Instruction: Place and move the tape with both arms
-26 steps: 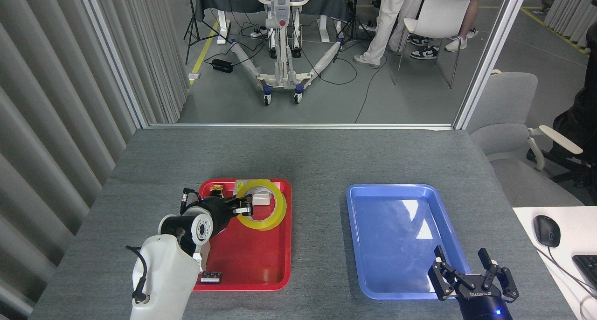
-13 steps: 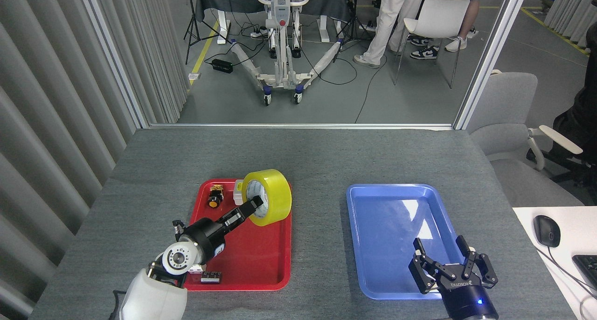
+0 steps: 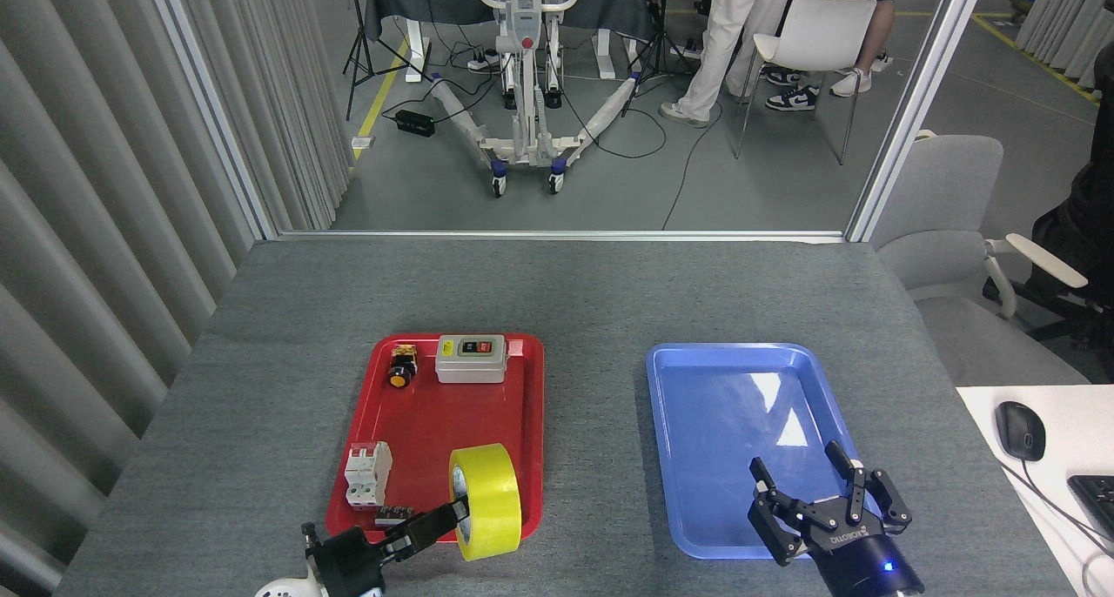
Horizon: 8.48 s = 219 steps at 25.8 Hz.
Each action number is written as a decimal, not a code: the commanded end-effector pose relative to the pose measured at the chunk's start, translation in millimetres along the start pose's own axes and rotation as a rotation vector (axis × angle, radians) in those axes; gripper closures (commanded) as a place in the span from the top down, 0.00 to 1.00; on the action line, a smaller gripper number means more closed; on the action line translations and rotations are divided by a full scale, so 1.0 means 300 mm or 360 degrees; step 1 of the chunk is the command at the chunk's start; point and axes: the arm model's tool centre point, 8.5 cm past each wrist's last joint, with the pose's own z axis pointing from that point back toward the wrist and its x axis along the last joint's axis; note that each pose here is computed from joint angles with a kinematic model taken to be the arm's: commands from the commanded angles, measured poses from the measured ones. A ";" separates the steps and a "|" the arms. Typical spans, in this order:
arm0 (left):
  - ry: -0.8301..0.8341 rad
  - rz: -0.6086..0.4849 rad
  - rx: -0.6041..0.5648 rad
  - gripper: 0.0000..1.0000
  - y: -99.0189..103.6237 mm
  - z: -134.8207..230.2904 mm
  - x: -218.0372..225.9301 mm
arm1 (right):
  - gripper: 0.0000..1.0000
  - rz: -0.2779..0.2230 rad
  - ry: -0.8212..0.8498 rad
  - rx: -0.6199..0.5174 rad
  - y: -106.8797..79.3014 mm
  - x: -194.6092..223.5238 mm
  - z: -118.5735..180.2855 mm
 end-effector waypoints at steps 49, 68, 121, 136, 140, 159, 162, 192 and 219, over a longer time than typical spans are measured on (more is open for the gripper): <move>-0.0261 -0.0077 -0.0349 0.08 -0.101 -0.133 0.133 | 0.68 0.0266 -0.1464 -0.0050 0.005 0.589 0.051; -0.0258 -0.0082 -0.0315 0.09 -0.083 -0.132 0.132 | 0.40 0.0192 -0.1502 -0.0021 0.039 0.625 0.022; 0.0974 -0.1194 0.0893 1.00 0.336 -0.019 0.114 | 0.18 -0.0297 0.0001 0.0779 -0.057 -0.157 -0.165; 0.1424 -0.1485 0.0837 1.00 0.098 -0.097 0.112 | 0.17 -0.0511 0.0245 0.1450 -0.074 -0.086 -0.476; 0.1386 -0.1422 0.0831 1.00 0.068 -0.147 0.131 | 0.17 -0.0563 0.0318 0.1501 -0.062 -0.110 -0.524; 0.1344 -0.1351 0.0831 1.00 0.080 -0.151 0.118 | 0.58 -0.0627 0.0331 0.1571 0.005 -0.074 -0.538; 0.1269 -0.1224 0.0816 1.00 0.031 -0.097 0.087 | 0.71 -0.0622 0.0309 0.1560 0.000 -0.073 -0.541; 0.1282 -0.1452 0.1024 1.00 0.143 0.031 0.178 | 0.99 -0.0169 0.0165 -0.0129 -0.035 -0.214 -0.242; 0.1310 -0.1443 0.1045 1.00 0.142 0.051 0.165 | 1.00 0.0042 0.0420 -0.0043 0.051 -0.184 0.143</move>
